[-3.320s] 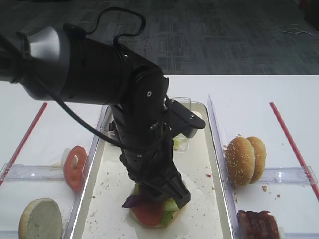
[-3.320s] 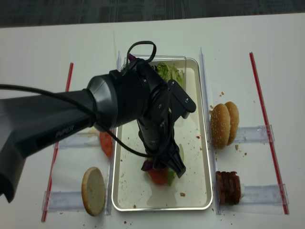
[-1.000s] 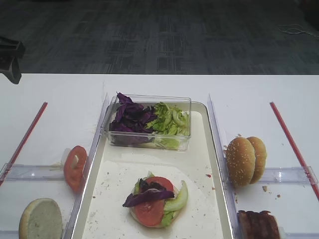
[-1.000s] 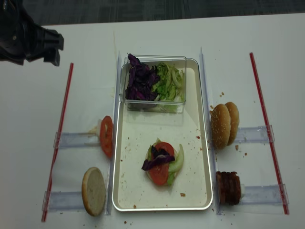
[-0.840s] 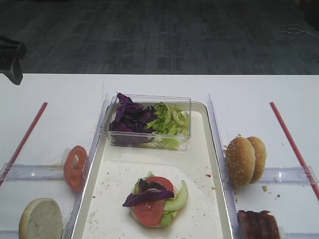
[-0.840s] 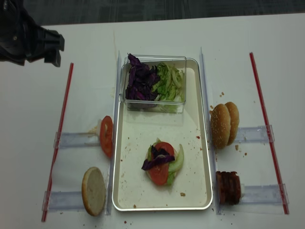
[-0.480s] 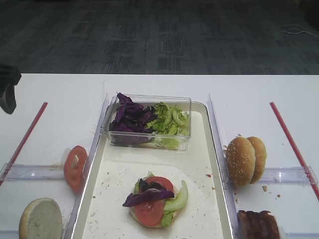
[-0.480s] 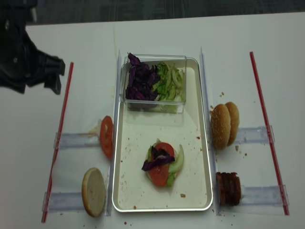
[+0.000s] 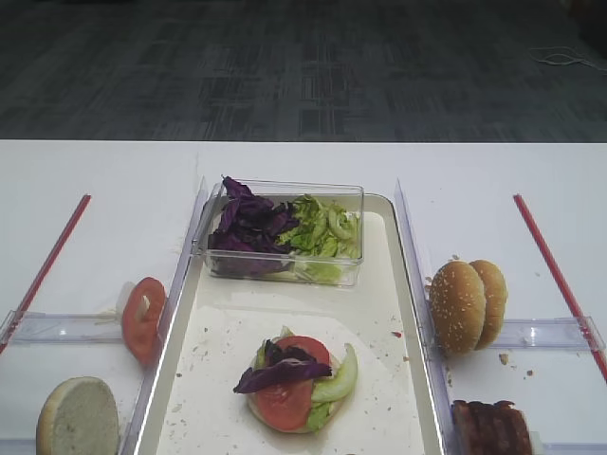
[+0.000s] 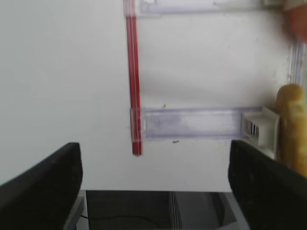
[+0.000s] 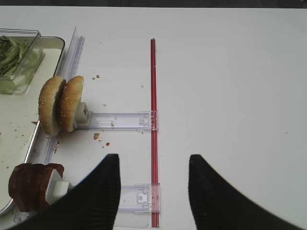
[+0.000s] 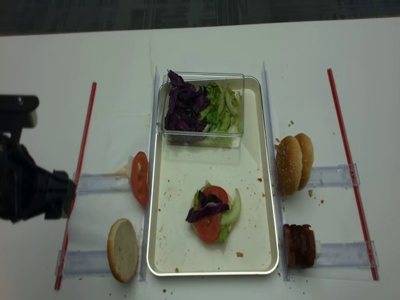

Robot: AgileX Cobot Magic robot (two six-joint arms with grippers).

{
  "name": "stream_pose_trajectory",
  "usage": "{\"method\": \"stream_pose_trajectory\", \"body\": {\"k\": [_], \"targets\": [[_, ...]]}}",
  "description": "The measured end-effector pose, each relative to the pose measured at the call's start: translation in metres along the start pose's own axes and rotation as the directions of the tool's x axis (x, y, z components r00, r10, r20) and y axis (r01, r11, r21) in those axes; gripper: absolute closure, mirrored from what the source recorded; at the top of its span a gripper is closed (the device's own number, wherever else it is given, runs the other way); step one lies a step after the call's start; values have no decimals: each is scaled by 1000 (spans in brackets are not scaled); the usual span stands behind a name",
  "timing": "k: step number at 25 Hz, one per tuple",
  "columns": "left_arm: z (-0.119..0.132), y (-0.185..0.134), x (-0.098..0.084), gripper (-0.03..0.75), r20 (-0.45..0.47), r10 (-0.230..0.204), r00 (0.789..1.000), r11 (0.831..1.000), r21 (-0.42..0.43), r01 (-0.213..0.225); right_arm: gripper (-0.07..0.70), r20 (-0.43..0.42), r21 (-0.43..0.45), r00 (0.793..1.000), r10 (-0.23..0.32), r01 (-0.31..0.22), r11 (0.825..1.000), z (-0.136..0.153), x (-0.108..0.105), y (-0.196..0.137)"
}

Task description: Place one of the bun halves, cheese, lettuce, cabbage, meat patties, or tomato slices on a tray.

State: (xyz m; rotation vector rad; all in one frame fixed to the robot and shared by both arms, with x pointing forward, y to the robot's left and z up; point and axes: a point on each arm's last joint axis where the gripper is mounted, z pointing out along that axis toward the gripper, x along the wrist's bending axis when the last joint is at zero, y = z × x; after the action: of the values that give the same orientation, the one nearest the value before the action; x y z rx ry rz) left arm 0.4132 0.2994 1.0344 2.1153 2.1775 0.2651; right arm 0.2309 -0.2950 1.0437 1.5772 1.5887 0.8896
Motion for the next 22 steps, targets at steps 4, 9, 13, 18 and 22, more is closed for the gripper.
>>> {"method": "stream_pose_trajectory", "body": {"k": [4, 9, 13, 18, 22], "targets": [[-1, -37, 2, 115, 4, -5, 1000, 1000, -14, 5, 253, 0, 0, 1000, 0, 0, 1000, 0, 0, 0], [-1, -72, 5, 116, 8, -9, 1000, 999, -47, 10, 253, 0, 0, 1000, 0, 0, 1000, 0, 0, 0], [-4, -91, 4, 116, 37, -20, 999, 991, -134, 25, 253, 0, 0, 1000, 0, 0, 1000, 0, 0, 0], [-13, -108, 4, 116, 68, -2, 998, 963, -268, 20, 253, 0, 0, 1000, 0, 0, 1000, 0, 0, 0], [-23, -121, 5, 116, 76, 12, 997, 927, -376, 17, 253, 0, 0, 1000, 0, 0, 1000, 0, 0, 0]]}}
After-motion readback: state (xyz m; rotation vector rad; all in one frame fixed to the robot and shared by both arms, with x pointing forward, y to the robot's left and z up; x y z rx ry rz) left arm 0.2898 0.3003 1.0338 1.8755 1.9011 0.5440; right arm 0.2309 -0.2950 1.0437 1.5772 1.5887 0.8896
